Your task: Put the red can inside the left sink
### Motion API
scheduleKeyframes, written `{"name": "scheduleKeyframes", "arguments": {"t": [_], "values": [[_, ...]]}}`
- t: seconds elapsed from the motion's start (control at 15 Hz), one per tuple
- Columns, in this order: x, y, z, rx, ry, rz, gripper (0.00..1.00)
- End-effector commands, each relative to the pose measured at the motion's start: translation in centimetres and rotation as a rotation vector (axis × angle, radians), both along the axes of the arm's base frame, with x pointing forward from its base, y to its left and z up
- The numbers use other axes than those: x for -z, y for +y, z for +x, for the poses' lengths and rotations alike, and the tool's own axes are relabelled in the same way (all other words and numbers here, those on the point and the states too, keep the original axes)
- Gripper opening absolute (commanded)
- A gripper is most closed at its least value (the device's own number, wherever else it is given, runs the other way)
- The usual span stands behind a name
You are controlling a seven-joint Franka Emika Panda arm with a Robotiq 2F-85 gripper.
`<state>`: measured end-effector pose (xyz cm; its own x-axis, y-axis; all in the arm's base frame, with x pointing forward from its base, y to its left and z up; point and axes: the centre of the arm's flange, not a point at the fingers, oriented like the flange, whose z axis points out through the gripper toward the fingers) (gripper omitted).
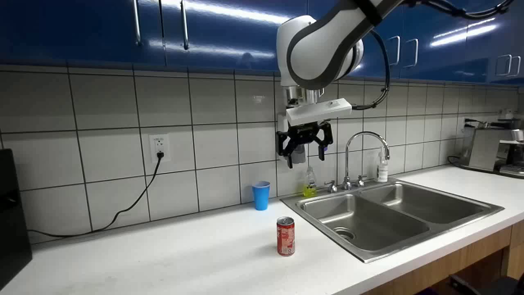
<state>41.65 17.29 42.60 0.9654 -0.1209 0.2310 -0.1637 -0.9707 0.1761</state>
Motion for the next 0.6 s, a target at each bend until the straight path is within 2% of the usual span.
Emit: {"name": "scheduleKeyframes", "arguments": {"t": [0.0, 0.53], "values": [[0.01, 0.0, 0.0, 0.0, 0.0, 0.0, 1.0], [0.09, -0.01, 0.1, -0.023, -0.002, 0.005, 1.0]]}}
